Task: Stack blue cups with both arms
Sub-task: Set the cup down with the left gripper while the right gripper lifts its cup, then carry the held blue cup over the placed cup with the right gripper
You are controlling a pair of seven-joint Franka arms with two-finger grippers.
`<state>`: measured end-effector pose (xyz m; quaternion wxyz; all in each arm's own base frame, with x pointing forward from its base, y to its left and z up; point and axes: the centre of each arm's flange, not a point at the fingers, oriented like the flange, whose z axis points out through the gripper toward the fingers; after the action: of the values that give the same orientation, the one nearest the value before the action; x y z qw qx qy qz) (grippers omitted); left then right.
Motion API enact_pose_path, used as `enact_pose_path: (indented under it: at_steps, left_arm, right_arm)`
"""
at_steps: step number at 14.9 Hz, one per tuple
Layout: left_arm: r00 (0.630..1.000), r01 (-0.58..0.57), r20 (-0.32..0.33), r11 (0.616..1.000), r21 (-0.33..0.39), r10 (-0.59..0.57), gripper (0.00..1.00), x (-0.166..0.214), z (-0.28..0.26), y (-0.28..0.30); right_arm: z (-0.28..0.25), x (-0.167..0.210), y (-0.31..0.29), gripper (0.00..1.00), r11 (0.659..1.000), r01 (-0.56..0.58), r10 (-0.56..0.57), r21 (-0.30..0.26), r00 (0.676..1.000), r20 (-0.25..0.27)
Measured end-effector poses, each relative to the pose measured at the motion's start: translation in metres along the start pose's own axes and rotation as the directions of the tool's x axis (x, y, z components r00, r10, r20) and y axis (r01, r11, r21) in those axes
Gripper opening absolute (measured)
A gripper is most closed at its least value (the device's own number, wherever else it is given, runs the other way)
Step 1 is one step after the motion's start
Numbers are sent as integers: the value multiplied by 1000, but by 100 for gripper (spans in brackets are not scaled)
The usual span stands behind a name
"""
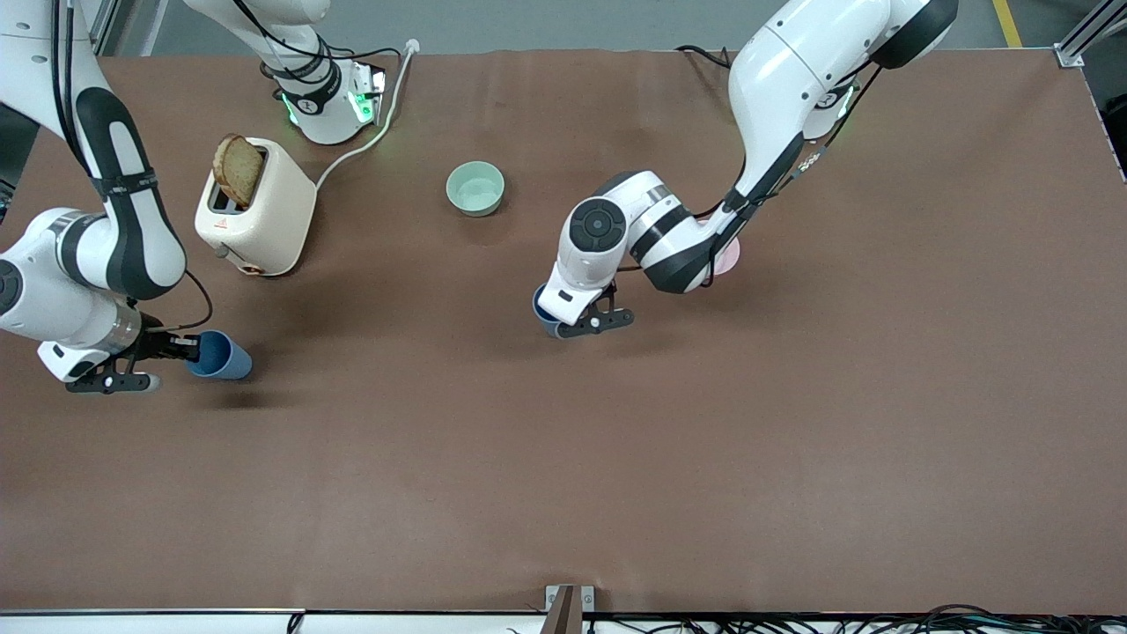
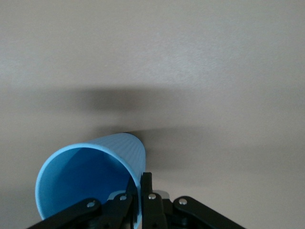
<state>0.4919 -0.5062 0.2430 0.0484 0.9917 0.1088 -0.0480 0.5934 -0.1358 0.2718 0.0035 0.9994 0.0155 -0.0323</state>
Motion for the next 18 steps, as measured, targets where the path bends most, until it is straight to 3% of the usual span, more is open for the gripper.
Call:
enact_pose_path:
  at_steps: [3, 5, 8, 10, 14, 18]
  left_arm:
    - [1000, 0, -14, 1000, -21, -1, 36, 4, -2, 3]
    - [998, 4, -57, 999, -32, -6, 54, 20, -27, 2]
    - [990, 65, -129, 997, 34, -60, 83, 61, -135, -35]
    - [981, 64, -187, 994, 83, -47, 99, 79, -231, -81]
    - [969, -5, -241, 984, 180, 49, 100, 99, -369, -191]
    - [966, -97, -216, 973, 209, 143, 100, 116, -417, -265]
  right_arm:
    - [-53, 8, -27, 4, 1000, -12, 12, 10, 1000, 26]
    - [-97, 14, -62, 4, 999, -40, 40, 11, 999, 35]
    - [-145, 19, -121, 4, 998, -65, 64, 15, 997, 37]
    - [-164, 16, -157, 4, 994, -94, 91, 59, 995, 47]
    - [-196, 5, -232, 4, 979, -170, 164, 109, 985, 56]
    - [-224, -20, -353, 4, 956, -274, 272, 106, 962, 39]
